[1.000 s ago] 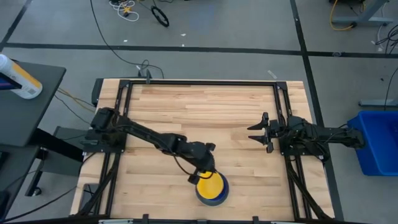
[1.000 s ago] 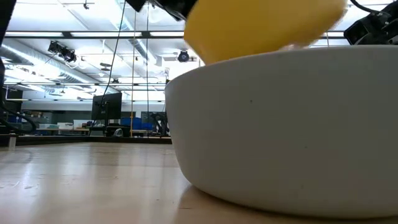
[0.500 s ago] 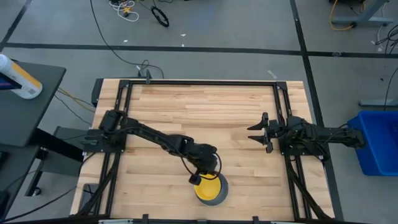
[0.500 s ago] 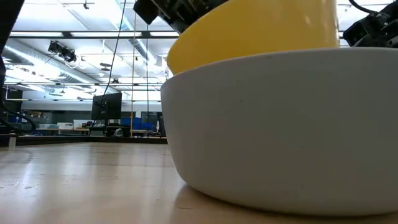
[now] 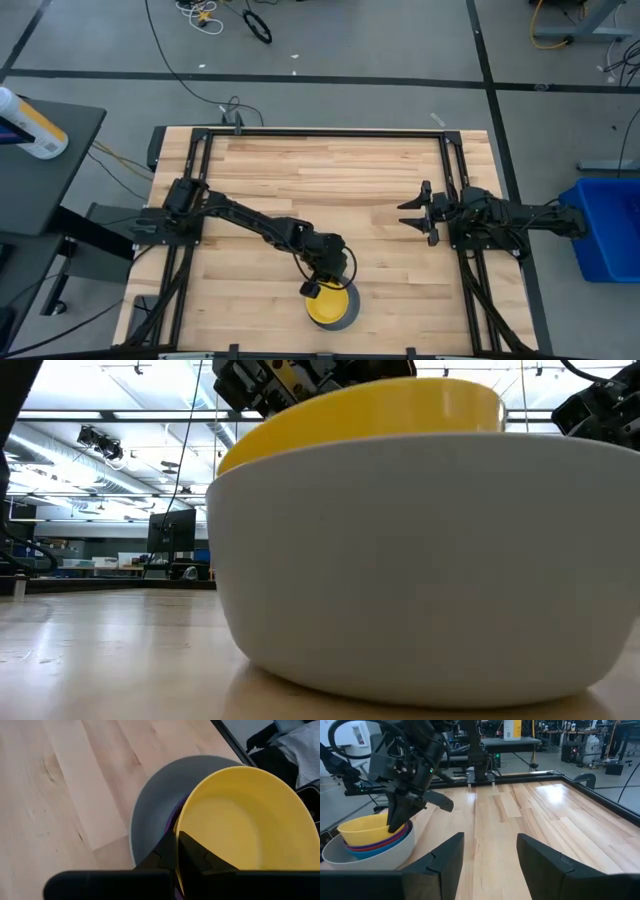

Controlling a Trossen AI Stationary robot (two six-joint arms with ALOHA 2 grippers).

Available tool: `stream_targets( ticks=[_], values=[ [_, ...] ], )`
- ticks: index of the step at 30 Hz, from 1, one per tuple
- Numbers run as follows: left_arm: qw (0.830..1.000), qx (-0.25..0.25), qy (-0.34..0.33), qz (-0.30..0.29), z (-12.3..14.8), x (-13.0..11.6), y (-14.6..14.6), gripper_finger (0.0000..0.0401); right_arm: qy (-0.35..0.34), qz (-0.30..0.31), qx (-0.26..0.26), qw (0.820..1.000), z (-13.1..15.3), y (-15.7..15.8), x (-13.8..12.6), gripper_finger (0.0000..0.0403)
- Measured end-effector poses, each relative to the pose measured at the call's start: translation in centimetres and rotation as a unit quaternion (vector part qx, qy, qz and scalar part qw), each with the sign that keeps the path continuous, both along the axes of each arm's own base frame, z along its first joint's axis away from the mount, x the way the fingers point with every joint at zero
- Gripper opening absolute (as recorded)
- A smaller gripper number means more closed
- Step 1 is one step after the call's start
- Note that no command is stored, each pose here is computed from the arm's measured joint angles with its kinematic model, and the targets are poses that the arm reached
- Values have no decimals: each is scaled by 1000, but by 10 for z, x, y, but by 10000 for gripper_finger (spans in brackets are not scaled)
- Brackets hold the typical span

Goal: Nest bowls inside each other
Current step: Stack the yellow bowl on top of the blue bowl, then return to Home Position

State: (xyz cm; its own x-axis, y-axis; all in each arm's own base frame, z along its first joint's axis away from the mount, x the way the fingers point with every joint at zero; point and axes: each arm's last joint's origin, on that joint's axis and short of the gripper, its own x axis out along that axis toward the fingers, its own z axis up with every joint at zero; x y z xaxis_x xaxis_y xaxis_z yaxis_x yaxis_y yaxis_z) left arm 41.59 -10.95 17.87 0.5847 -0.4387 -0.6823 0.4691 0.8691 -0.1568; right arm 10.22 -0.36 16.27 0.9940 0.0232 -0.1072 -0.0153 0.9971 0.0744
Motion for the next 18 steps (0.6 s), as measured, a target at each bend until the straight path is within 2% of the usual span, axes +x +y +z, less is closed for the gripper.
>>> stream_targets(
  ticks=[6,18],
  values=[
    [1000,3,-2,4,0,0,0,17,0,0,0,1000,0,0,0,191],
    [1000,1,-23,13,3,3,0,158,0,0,1,1000,0,0,0,194]
  ],
)
